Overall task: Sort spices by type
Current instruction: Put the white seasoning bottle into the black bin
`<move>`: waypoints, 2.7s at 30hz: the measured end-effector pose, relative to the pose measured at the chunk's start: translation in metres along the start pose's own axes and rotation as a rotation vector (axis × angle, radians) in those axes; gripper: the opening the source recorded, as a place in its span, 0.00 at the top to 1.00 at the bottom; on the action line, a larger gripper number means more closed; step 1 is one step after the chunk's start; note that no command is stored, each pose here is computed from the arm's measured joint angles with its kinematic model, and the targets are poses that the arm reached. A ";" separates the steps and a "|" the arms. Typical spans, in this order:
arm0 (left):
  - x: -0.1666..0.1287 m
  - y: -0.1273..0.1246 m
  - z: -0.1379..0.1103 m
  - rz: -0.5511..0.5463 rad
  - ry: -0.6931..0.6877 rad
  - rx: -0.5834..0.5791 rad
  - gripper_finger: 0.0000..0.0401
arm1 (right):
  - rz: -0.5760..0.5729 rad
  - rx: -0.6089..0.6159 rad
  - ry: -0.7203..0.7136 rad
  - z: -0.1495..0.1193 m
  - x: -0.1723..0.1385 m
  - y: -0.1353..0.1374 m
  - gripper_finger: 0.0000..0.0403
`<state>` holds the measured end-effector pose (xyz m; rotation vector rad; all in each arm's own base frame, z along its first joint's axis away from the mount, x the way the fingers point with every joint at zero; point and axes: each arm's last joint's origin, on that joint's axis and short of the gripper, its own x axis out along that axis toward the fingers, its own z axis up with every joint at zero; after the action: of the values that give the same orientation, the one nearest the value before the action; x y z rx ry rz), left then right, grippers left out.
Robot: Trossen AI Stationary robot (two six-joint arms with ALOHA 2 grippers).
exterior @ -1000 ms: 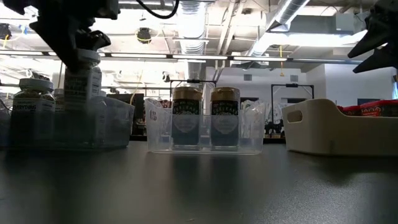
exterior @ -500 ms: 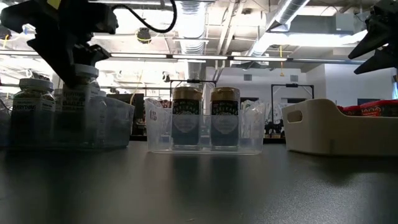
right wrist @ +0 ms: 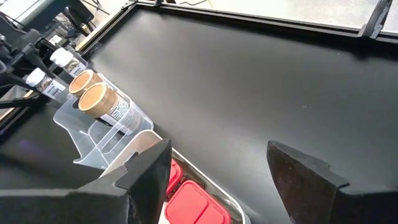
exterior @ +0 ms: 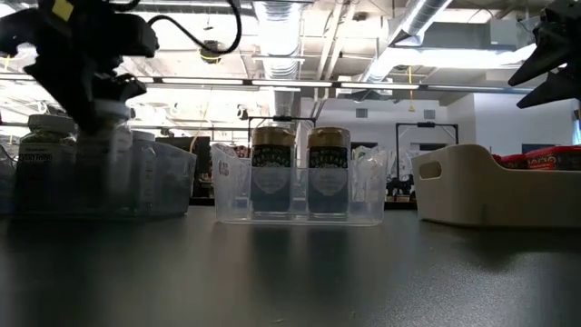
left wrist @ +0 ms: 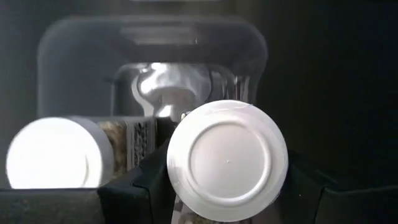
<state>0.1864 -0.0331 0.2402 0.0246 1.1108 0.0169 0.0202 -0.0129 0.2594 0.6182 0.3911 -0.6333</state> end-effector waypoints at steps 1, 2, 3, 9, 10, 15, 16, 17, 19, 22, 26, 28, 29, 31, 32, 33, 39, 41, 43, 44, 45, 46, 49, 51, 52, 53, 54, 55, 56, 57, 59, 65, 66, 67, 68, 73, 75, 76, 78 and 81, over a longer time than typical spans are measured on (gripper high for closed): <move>0.002 0.000 -0.002 0.000 0.009 0.002 0.50 | 0.000 0.000 0.000 0.000 0.000 0.000 0.28; 0.004 0.000 -0.004 0.002 0.016 0.002 0.50 | 0.000 0.000 0.000 0.000 0.000 0.000 0.28; 0.006 0.000 -0.005 0.002 0.019 0.003 0.50 | 0.000 0.000 0.000 0.000 0.000 0.000 0.28; 0.009 0.000 -0.007 0.003 0.025 0.021 0.50 | 0.000 0.000 0.000 0.000 0.000 0.000 0.28; 0.009 0.000 -0.007 0.003 0.024 0.030 0.50 | 0.000 0.000 0.000 0.000 0.000 0.000 0.28; 0.009 0.002 -0.006 0.005 0.016 0.045 0.50 | 0.000 0.002 0.000 0.000 0.000 0.000 0.28; 0.009 0.002 -0.006 0.007 0.016 0.051 0.50 | 0.000 0.002 0.000 0.000 0.000 0.000 0.28; 0.010 0.003 -0.006 0.008 0.015 0.058 0.50 | 0.000 0.002 0.000 0.000 0.000 0.000 0.28; 0.010 0.005 -0.006 0.008 0.016 0.066 0.50 | 0.000 0.002 0.000 0.000 0.000 0.000 0.28; 0.010 0.008 -0.005 -0.001 0.018 0.069 0.50 | 0.000 0.002 0.000 0.000 0.000 0.000 0.28; 0.011 0.011 -0.004 0.001 0.004 0.063 0.50 | 0.000 0.002 0.000 0.000 0.000 0.000 0.28; 0.016 0.012 -0.006 -0.013 -0.002 0.051 0.50 | 0.000 0.002 0.000 0.000 0.000 0.000 0.28; 0.018 0.012 -0.008 -0.020 0.002 0.044 0.50 | 0.000 0.002 0.000 0.000 0.000 0.000 0.28; 0.020 0.012 -0.008 -0.023 -0.010 0.035 0.50 | -0.001 0.002 0.000 0.000 0.000 0.000 0.28; 0.020 0.012 -0.008 -0.024 -0.013 0.032 0.50 | 0.000 0.002 0.000 0.000 0.000 0.000 0.28; 0.020 0.012 -0.008 -0.024 -0.015 0.032 0.50 | 0.000 0.001 0.000 0.000 0.000 0.000 0.28; 0.020 0.012 -0.008 -0.025 -0.012 0.030 0.50 | -0.001 0.000 0.000 0.000 0.000 0.000 0.28; 0.020 0.012 -0.008 -0.025 -0.011 0.022 0.50 | -0.001 0.000 0.000 0.000 0.000 0.000 0.28; 0.020 0.012 -0.009 -0.024 -0.008 0.000 0.50 | -0.002 -0.001 0.000 0.000 0.000 0.000 0.28; 0.020 0.012 -0.009 -0.023 -0.006 -0.013 0.50 | -0.002 -0.001 0.000 0.000 0.000 0.000 0.28; 0.020 0.012 -0.009 -0.022 -0.005 -0.029 0.50 | -0.002 -0.001 0.000 0.000 0.000 0.000 0.28; 0.020 0.012 -0.009 -0.021 -0.005 -0.044 0.50 | -0.002 -0.001 0.000 0.000 0.000 0.000 0.28; 0.020 0.012 -0.009 -0.015 -0.003 -0.062 0.50 | -0.002 -0.001 0.000 0.000 0.000 0.000 0.28; 0.020 0.012 -0.009 -0.014 -0.003 -0.056 0.49 | -0.002 -0.001 0.000 0.000 0.000 0.000 0.28; 0.020 0.012 -0.009 -0.014 -0.003 -0.047 0.49 | -0.002 -0.001 0.000 0.000 0.000 0.000 0.28; 0.020 0.012 -0.009 -0.014 -0.002 -0.042 0.48 | -0.002 -0.001 0.000 0.000 0.000 0.000 0.28; 0.020 0.012 -0.009 -0.014 -0.002 -0.039 0.48 | -0.002 -0.001 0.000 0.000 0.000 0.000 0.28; 0.020 0.012 -0.009 -0.014 -0.002 -0.038 0.48 | -0.002 -0.001 0.000 0.000 0.000 0.000 0.28; 0.020 0.012 -0.009 -0.014 -0.002 -0.037 0.47 | -0.002 -0.001 0.000 0.000 0.000 0.000 0.28; 0.020 0.012 -0.009 -0.014 -0.001 -0.035 0.47 | -0.002 -0.001 0.000 0.000 0.000 0.000 0.28; 0.021 0.012 -0.010 -0.016 0.000 -0.022 0.47 | -0.002 -0.001 0.000 0.000 0.000 0.000 0.28; 0.021 0.012 -0.010 -0.019 0.010 0.005 0.47 | -0.002 -0.001 0.000 0.000 0.000 0.000 0.28; 0.021 0.012 -0.010 -0.019 0.010 0.005 0.47 | -0.002 -0.001 0.000 0.000 0.000 0.000 0.28; 0.021 0.012 -0.010 -0.019 0.009 0.005 0.47 | -0.002 -0.001 0.000 0.000 0.000 0.000 0.28; 0.021 0.012 -0.010 -0.019 0.009 0.005 0.47 | -0.003 -0.001 -0.001 0.000 0.000 0.000 0.28; 0.021 0.012 -0.010 -0.019 0.008 0.004 0.47 | -0.007 -0.001 -0.009 0.000 0.000 0.000 0.28; 0.021 0.012 -0.010 -0.019 0.007 0.004 0.47 | -0.007 -0.001 -0.009 0.000 0.000 0.000 0.28; 0.021 0.012 -0.010 -0.019 0.007 0.004 0.47 | -0.007 -0.001 -0.009 0.000 0.000 0.000 0.28; 0.021 0.012 -0.010 -0.019 0.006 0.004 0.46 | -0.007 -0.001 -0.009 0.000 0.000 0.000 0.28; 0.021 0.012 -0.010 -0.020 0.006 0.005 0.44 | -0.007 -0.001 -0.009 0.000 0.000 0.000 0.28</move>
<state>0.1866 -0.0206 0.2171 0.0175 1.1172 -0.0037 0.0200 -0.0132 0.2594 0.6135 0.3852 -0.6424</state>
